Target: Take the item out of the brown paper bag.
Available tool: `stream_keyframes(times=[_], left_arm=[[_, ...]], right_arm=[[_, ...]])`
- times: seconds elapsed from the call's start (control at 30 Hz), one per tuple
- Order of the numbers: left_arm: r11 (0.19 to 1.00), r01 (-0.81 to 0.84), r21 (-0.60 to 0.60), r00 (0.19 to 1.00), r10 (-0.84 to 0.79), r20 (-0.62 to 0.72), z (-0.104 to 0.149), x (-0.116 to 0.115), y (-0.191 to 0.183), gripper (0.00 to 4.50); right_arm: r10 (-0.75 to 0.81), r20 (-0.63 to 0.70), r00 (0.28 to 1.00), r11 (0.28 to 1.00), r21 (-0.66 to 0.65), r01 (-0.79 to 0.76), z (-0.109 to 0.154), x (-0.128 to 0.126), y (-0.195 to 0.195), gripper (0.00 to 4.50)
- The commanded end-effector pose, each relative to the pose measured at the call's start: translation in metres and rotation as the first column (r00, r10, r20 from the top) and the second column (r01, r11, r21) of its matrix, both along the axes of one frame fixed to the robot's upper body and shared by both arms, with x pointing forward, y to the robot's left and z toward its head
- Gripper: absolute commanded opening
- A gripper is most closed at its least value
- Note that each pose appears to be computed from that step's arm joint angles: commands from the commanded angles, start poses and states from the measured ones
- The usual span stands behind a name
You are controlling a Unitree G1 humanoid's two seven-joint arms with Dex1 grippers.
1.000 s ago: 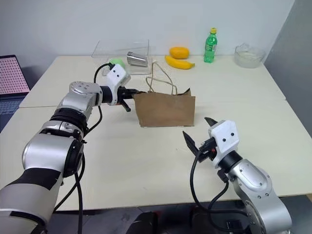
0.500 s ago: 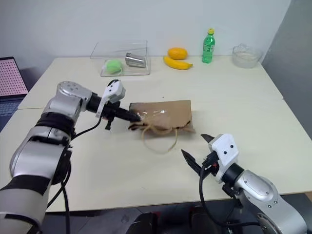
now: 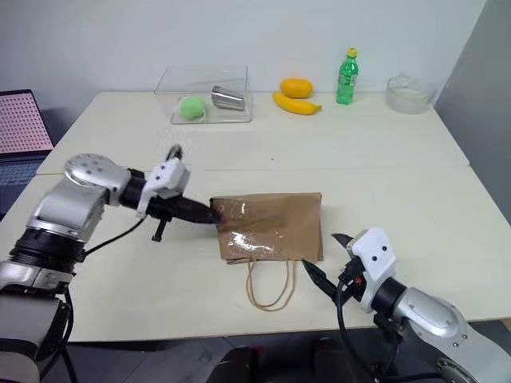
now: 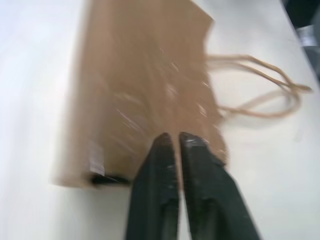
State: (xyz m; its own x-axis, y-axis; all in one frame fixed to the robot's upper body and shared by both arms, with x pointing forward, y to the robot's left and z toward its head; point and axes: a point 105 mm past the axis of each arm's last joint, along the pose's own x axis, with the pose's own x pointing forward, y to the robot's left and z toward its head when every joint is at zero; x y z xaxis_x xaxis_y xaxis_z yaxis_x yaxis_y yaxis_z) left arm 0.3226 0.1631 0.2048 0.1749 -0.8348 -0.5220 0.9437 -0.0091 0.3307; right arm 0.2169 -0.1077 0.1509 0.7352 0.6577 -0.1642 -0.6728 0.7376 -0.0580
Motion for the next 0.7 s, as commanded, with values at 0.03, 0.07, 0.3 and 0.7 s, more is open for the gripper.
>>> stream_keyframes(times=[0.03, 0.07, 0.3, 0.7], left_arm=[[0.991, 0.134, -0.030, 0.990, -0.132, 0.052, 0.005, -0.039, -0.016, 1.52], [0.985, 0.170, -0.035, 0.984, -0.168, 0.062, -0.001, -0.050, -0.020, 1.92], [0.953, 0.304, 0.019, 0.938, -0.302, 0.170, -0.051, -0.076, -0.015, 2.48], [0.915, 0.401, -0.039, 0.881, -0.374, 0.289, -0.079, -0.069, -0.042, 2.48]], right_arm=[[0.099, 0.084, 0.991, 0.995, 0.010, -0.101, 0.022, -0.019, 0.016, 4.26], [0.115, 0.077, 0.990, 0.993, 0.014, -0.116, 0.022, -0.020, 0.017, 4.26], [0.204, 0.003, 0.979, 0.979, 0.021, -0.204, 0.015, -0.032, 0.026, 4.26], [0.203, -0.063, 0.977, 0.979, 0.016, -0.203, 0.010, -0.040, 0.025, 4.26]])
